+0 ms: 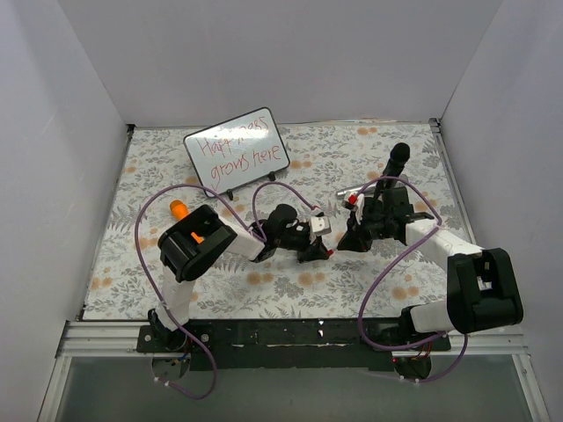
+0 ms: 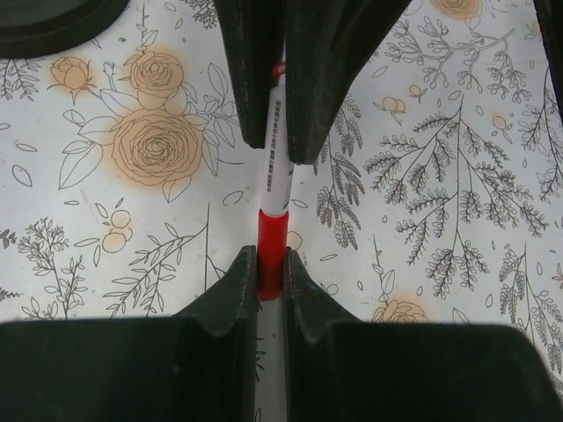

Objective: Write a sentence on the whiteboard
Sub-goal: Insert the pen cap at the center of the board.

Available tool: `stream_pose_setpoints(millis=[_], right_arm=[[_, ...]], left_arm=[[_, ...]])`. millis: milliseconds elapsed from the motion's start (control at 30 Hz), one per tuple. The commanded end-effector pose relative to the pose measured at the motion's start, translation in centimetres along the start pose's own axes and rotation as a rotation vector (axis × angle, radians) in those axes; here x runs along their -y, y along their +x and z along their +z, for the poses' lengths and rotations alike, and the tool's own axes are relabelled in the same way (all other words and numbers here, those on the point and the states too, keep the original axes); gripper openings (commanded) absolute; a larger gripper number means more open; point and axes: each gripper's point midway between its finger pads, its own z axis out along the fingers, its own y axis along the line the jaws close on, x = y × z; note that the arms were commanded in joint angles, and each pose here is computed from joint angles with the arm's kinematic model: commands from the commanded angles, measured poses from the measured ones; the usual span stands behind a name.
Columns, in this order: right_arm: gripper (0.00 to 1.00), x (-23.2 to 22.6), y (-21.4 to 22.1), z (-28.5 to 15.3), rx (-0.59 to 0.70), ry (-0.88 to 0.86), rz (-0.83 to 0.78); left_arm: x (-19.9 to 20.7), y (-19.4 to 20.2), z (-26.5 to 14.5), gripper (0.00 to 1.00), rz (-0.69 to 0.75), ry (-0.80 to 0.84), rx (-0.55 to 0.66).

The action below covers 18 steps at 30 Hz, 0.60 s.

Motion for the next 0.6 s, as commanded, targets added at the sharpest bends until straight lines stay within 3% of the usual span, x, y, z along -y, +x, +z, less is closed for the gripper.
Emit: stream_pose_setpoints(millis=[0, 100, 267, 567], right_arm=[[0.01, 0.0, 0.6, -0.2, -0.041, 0.013, -0.001], [0.01, -0.1, 0.7, -0.1, -0.041, 0.002, 0.008], [0.01, -0.9, 1.0, 0.5, -0.051, -0.050, 0.032], [0.01, -2.0, 0.5, 0.8, -0.038, -0.113, 0.036]], left_arm=[[0.1, -0.2, 0.5, 0.00, -0.012, 0.021, -0.001], [0.5, -2.2, -0.1, 0.00, 0.000, 0.022, 0.067], [0.7, -9.9, -1.3, 0.00, 0.073, 0.020, 0.257], [2.2, -20.1, -3.9, 0.00, 0.180, 0.048, 0.512]])
